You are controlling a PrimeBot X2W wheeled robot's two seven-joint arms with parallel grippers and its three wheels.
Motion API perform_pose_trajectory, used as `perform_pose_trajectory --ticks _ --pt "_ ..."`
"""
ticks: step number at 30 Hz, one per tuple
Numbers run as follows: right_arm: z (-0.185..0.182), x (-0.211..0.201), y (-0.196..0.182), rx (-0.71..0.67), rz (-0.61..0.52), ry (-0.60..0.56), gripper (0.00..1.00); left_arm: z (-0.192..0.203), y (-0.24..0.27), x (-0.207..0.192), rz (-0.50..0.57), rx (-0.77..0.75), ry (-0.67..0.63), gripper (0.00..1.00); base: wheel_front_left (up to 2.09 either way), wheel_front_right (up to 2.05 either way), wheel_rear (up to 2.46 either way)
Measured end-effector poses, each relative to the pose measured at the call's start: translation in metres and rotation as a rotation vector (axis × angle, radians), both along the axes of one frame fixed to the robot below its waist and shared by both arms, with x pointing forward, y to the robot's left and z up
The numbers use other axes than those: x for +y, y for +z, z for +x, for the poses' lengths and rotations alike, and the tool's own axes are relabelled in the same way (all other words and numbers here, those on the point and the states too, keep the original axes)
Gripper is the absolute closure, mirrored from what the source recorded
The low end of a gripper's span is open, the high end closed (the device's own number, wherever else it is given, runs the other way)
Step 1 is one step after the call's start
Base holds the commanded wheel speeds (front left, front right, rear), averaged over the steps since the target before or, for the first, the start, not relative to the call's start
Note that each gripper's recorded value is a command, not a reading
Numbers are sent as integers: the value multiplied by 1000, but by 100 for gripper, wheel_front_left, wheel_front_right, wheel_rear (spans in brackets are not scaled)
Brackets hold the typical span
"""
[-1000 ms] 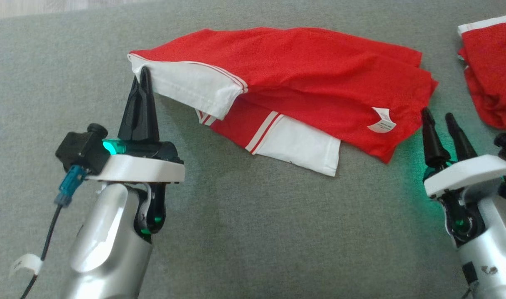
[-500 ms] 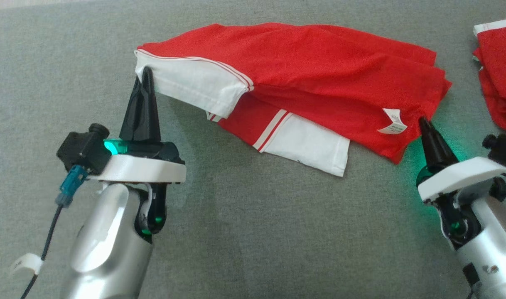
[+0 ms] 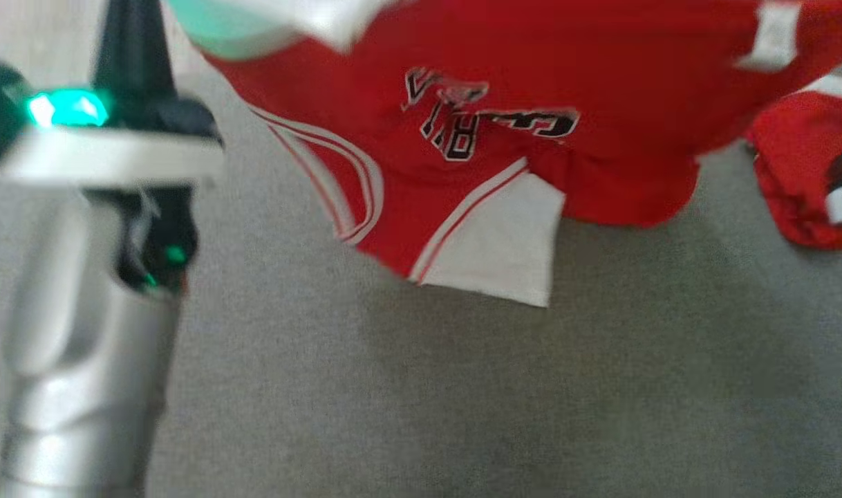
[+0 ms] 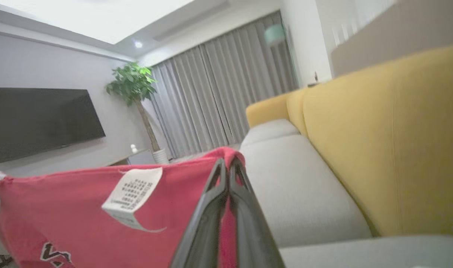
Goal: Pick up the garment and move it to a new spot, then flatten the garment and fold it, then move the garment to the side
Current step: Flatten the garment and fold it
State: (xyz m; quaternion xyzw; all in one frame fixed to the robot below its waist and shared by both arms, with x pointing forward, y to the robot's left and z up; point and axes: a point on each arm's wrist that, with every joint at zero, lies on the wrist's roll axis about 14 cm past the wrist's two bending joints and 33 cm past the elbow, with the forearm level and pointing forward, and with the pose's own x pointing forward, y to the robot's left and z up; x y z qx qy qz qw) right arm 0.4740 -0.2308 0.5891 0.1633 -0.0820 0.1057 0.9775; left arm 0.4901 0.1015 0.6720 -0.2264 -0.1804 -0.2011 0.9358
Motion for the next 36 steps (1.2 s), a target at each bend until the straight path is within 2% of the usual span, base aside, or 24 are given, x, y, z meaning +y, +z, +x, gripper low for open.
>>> perform_pose_trajectory --ticks 7,10,12,17,21,22,25,30,33,36 --pt "-28 -19 137 -309 -125 -7 100 -40 149 -11 -5 -268 -101 100 0 0 0" --pt "-36 -21 177 -384 -192 -18 100 -54 189 -16 10 -339 -122 100 0 0 0" --pt "-29 -19 195 -399 -265 -28 100 -50 209 -15 43 -351 -111 100 0 0 0" --pt "13 -4 175 -290 -368 -2 100 2 180 -5 113 -197 -47 100 0 0 0" --pt "56 9 145 -201 -420 20 100 50 138 4 146 -77 8 100 0 0 0" --pt "78 14 133 -180 -439 24 100 71 120 7 162 -45 26 100 0 0 0" --pt "109 16 123 -188 -456 11 100 100 103 7 177 -36 40 100 0 0 0" --pt "150 6 113 -240 -470 -44 100 130 102 3 142 -112 37 100 0 0 0" --pt "166 10 85 -204 -483 -30 100 138 90 0 127 -117 18 100 0 0 0" --pt "174 18 48 -138 -504 4 100 142 54 5 119 -52 9 100 0 0 0"
